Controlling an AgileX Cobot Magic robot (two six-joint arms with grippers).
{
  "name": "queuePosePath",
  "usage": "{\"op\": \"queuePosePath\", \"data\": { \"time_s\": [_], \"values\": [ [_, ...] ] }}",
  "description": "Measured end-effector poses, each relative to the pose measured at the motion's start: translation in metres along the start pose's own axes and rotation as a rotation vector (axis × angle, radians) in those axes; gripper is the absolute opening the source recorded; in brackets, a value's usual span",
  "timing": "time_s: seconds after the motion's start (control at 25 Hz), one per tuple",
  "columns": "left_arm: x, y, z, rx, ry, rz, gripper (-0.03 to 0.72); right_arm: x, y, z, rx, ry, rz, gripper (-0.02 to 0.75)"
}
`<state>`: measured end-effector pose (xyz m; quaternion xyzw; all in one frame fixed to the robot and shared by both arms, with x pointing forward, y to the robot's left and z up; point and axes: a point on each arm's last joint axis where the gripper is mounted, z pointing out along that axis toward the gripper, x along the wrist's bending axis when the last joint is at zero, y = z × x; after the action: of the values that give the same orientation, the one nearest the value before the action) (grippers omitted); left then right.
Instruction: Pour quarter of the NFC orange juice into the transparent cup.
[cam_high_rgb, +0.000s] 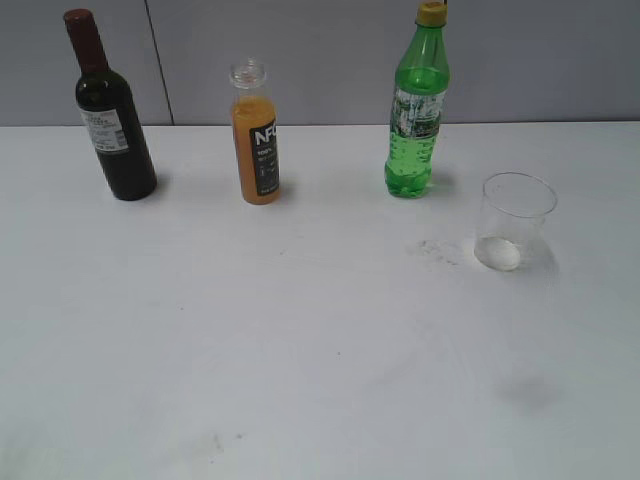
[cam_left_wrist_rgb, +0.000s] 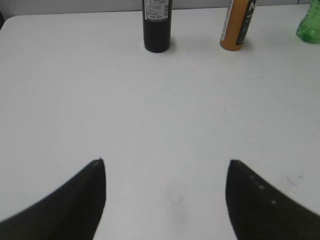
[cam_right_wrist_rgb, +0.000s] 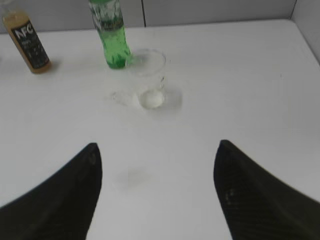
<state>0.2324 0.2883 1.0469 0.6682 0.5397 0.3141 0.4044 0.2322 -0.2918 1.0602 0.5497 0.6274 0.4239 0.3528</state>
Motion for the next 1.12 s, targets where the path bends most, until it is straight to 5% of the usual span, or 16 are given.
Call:
{"op": "queuePosePath", "data": {
  "time_s": [0.32,0.6,1.12],
  "values": [
    [0.0,0.0,0.0,0.0,0.0,0.0,0.569,-0.002,0.028,0.001,-0.239,-0.013,0.003,0.538],
    [0.0,0.0,0.0,0.0,0.0,0.0,0.569,0.002,0.034,0.034,-0.313,0.063,0.064,0.538],
    [0.0,0.0,0.0,0.0,0.0,0.0,0.569,-0.014,0.028,0.118,-0.182,-0.05,-0.051,0.538]
  ]
}}
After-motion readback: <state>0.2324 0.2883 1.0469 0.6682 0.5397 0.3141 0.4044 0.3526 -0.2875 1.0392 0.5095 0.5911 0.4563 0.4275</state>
